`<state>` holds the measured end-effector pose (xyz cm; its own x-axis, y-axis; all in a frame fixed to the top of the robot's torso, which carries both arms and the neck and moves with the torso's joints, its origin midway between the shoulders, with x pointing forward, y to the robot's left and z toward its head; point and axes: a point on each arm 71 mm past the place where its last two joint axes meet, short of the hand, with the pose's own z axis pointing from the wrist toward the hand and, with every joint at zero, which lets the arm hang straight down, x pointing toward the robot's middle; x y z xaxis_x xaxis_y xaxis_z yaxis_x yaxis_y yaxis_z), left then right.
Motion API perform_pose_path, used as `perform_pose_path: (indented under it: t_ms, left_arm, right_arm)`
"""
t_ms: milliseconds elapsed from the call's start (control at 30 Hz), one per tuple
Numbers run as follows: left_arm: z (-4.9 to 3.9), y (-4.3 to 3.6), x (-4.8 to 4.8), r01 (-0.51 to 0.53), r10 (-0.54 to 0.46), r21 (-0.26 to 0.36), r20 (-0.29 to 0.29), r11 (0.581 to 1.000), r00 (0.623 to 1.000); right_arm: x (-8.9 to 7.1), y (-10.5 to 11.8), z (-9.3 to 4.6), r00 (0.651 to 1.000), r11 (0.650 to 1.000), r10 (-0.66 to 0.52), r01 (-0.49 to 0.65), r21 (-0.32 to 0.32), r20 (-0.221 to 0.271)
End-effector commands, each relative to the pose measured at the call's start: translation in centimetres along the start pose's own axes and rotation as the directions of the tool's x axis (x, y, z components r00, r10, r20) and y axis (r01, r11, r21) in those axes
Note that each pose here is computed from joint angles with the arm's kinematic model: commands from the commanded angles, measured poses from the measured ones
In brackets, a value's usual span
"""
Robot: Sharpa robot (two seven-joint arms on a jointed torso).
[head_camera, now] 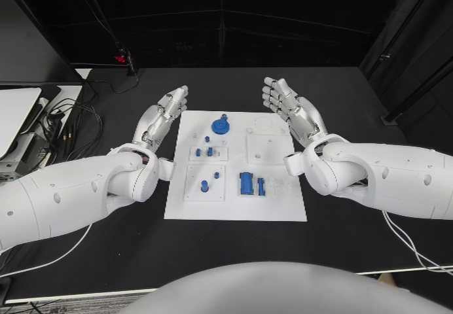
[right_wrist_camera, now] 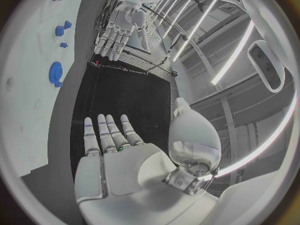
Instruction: Assemble the parts on the task board
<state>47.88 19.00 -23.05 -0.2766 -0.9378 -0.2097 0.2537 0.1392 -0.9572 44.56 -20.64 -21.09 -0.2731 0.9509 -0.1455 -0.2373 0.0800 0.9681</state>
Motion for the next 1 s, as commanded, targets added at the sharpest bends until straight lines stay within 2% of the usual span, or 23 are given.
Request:
perform_pose_path:
  t_ms: [33,133,267,433,533,1000]
  left_arm:
    - [-0.07,-0.19,0.05,0.018,-0.018,-0.020,0.036,1.000,0.999]
    - [-0.31,-0.33,0.11,0.054,-0.049,-0.056,0.090,0.997,0.995]
    - [-0.90,-0.66,0.16,0.138,-0.109,-0.132,0.206,0.982,0.973]
    - [-1.40,-0.93,0.13,0.203,-0.145,-0.185,0.285,0.962,0.947]
    - [-1.53,-1.00,0.11,0.219,-0.153,-0.197,0.304,0.956,0.940]
    - [-1.53,-1.00,0.11,0.219,-0.153,-0.197,0.304,0.956,0.940]
  right_arm:
    - [0.1,-0.1,0.3,0.999,1.000,0.011,-0.012,0.024,0.036]
    - [0.3,-0.4,0.7,0.995,0.997,0.032,-0.037,0.062,0.092]
    - [0.7,-1.0,1.3,0.976,0.985,0.070,-0.100,0.142,0.204]
    - [1.0,-1.5,1.6,0.957,0.970,0.091,-0.148,0.194,0.274]
    - [1.1,-1.6,1.7,0.954,0.967,0.094,-0.155,0.202,0.285]
    - [1.1,-1.6,1.7,0.954,0.967,0.094,-0.155,0.202,0.285]
